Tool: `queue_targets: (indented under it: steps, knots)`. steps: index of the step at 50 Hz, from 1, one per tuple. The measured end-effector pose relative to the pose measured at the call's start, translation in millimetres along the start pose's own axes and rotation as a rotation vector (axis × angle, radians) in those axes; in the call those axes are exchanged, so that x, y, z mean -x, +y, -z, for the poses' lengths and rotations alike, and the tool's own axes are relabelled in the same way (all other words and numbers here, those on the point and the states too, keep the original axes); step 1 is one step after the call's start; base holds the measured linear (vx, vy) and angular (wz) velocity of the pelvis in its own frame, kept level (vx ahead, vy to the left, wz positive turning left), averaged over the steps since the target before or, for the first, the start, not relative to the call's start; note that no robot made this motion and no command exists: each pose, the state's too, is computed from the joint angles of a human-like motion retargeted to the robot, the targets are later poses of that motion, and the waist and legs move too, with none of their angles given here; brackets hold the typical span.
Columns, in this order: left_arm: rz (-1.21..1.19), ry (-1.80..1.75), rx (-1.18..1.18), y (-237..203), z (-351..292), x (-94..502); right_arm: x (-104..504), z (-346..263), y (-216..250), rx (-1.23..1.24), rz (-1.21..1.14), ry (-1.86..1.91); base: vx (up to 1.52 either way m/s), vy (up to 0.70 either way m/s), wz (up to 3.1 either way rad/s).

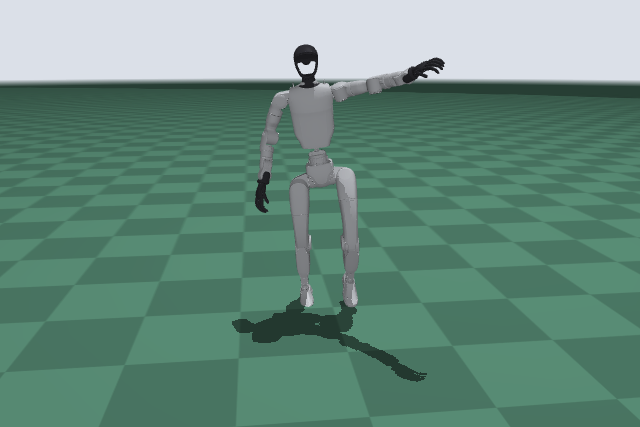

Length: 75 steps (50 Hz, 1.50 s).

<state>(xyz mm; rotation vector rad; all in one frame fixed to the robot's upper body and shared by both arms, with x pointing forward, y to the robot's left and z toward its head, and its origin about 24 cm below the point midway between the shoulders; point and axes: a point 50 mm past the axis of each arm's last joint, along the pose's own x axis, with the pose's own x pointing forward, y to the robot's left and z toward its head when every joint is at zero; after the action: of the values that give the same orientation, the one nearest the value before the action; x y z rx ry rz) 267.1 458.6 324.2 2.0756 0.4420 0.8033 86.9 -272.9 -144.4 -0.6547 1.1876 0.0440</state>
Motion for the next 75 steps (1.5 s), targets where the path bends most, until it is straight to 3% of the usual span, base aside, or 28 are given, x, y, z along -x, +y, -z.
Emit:
queue_targets:
  steps: [9,20,25,30,40,47,55,63,70,75]
  knots:
    - [0.143,0.11,0.2,-67,10,27,-7,-67,-36,-0.014,0.175,-0.204,0.25,0.02,-0.47]
    - [0.041,0.258,0.162,-69,69,45,9,-139,-60,0.166,0.272,-0.513,0.38,0.1,-0.44]
    - [-0.015,0.329,0.173,-54,98,50,4,-121,-58,0.192,0.295,-0.446,0.52,0.23,-0.27]
    - [-0.039,0.372,0.207,-49,107,51,-2,-72,-40,0.056,0.265,-0.267,0.56,0.32,0.28]
    - [0.168,0.397,0.217,-103,93,73,4,-29,1,0.058,0.174,-0.187,0.38,0.21,0.57]
    - [0.335,0.351,0.284,-147,70,95,7,-25,12,0.084,0.097,-0.207,0.23,0.04,0.81]
    - [0.323,0.173,0.329,-155,16,89,7,-23,19,0.09,0.061,-0.186,0.28,-0.03,0.8]
    - [0.268,0.041,0.614,-165,-60,102,3,-18,13,-0.018,0.109,-0.116,0.22,-0.06,0.18]
    - [0.449,0.052,0.995,-205,-120,174,-1,-28,9,-0.062,0.176,-0.083,0.15,-0.06,-0.09]
    - [0.789,-0.049,0.998,-237,-162,243,-1,-47,18,-0.066,0.096,-0.187,0.09,-0.05,-0.09]
